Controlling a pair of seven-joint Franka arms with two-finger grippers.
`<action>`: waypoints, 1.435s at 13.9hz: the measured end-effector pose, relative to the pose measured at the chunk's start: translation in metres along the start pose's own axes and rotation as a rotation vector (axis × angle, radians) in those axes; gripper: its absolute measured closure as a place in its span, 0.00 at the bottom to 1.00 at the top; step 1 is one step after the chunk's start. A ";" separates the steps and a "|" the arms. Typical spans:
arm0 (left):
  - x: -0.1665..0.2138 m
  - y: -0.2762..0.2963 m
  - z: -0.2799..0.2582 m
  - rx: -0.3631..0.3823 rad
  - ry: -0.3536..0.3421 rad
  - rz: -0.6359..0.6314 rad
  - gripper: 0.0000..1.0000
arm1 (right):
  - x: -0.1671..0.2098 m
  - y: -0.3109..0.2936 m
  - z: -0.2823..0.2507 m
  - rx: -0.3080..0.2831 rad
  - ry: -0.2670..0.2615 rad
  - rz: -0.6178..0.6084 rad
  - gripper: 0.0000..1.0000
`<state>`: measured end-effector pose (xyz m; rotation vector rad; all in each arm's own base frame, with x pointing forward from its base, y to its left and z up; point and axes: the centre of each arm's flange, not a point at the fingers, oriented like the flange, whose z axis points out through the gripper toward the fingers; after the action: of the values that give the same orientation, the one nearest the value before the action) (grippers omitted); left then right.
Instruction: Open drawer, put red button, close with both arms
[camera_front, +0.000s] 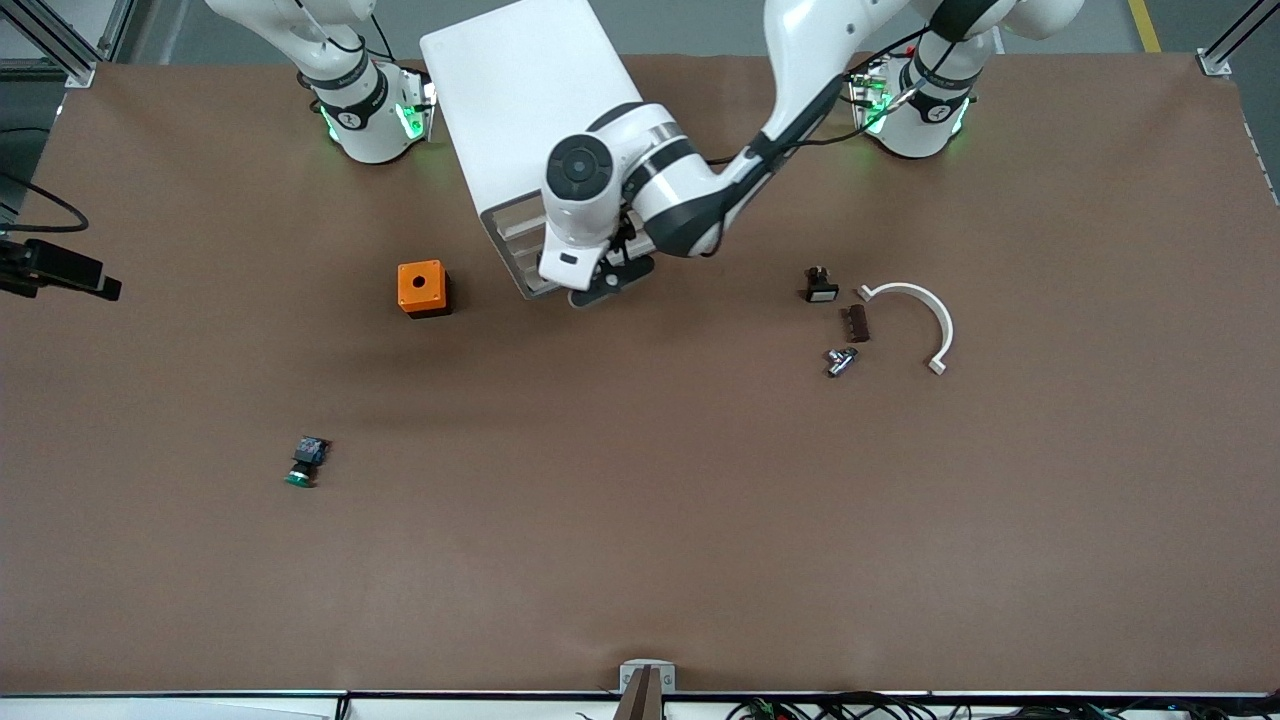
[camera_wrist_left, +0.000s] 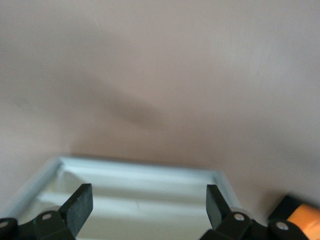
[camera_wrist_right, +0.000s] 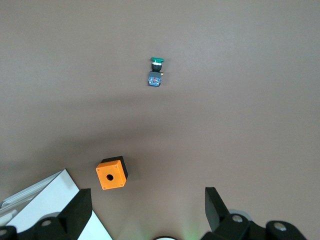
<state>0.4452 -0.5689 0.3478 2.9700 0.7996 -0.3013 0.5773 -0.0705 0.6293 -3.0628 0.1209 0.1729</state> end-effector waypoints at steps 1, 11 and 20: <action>0.036 -0.010 -0.027 -0.015 0.030 -0.027 0.00 | -0.004 0.001 -0.005 -0.013 0.008 -0.005 0.00; 0.297 -0.202 -0.236 -0.045 0.221 0.060 0.00 | -0.042 -0.025 0.005 -0.059 0.069 -0.086 0.00; 0.289 -0.376 -0.359 0.094 0.287 0.417 0.00 | -0.047 -0.011 0.002 -0.050 0.079 -0.063 0.00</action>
<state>0.5635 -0.0656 0.6419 3.2084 0.1649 0.1143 0.5314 -0.0555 0.6333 -3.1186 0.0250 0.0521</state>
